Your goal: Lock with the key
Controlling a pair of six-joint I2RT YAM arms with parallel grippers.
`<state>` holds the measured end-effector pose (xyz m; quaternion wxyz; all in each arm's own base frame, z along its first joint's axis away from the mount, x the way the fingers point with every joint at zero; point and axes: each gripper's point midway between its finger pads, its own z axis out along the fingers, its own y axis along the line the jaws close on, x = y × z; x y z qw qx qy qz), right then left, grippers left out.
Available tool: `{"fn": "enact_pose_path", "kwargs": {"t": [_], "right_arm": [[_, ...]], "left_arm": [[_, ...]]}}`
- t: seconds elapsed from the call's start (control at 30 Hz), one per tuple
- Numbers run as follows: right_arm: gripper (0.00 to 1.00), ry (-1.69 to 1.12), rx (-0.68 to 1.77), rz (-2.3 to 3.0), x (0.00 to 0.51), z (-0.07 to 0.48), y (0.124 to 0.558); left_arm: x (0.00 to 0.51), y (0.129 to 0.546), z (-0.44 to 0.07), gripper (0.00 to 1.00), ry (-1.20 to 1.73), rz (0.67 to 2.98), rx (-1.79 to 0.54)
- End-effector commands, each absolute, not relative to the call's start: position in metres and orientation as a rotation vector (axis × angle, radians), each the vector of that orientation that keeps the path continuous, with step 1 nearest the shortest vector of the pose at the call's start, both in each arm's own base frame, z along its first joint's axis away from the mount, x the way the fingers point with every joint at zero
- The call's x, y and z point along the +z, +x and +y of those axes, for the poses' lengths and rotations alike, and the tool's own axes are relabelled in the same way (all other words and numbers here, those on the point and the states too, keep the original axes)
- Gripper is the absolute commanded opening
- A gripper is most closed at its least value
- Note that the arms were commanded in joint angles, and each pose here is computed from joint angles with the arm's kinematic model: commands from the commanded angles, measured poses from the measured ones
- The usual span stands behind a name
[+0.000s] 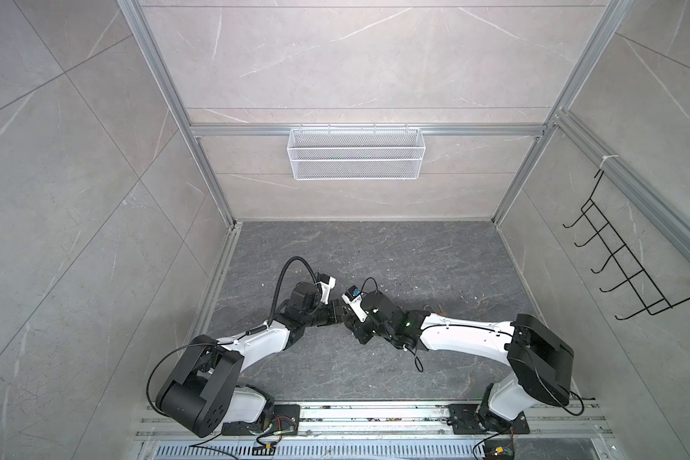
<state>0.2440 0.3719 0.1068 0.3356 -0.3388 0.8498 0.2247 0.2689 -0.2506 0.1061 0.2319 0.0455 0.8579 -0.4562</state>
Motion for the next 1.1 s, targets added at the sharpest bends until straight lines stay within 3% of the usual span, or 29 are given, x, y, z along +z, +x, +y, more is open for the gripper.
{"fn": "enact_pose_path", "kwargs": {"t": [0.0,0.03,0.17,0.37,0.7,1.07], "right_arm": [[0.0,-0.878,0.62,2.153,0.127,0.379,0.247],[0.0,-0.872,0.613,2.154,0.127,0.379,0.248],[0.0,-0.84,0.59,2.162,0.128,0.377,0.253],[0.0,-0.817,0.582,2.15,0.136,0.379,0.257],[0.01,-0.77,0.551,2.174,0.136,0.382,0.267],[0.23,-0.724,0.501,2.187,0.139,0.378,0.276]], "left_arm": [[0.118,0.267,-0.258,0.32,0.162,2.306,-1.314],[0.116,0.266,-0.257,0.26,0.163,2.307,-1.314],[0.114,0.262,-0.257,0.21,0.164,2.308,-1.32],[0.108,0.26,-0.257,0.0,0.166,2.317,-1.31],[0.114,0.263,-0.249,0.0,0.113,2.261,-1.28],[0.128,0.273,-0.25,0.0,0.109,2.208,-1.261]]}}
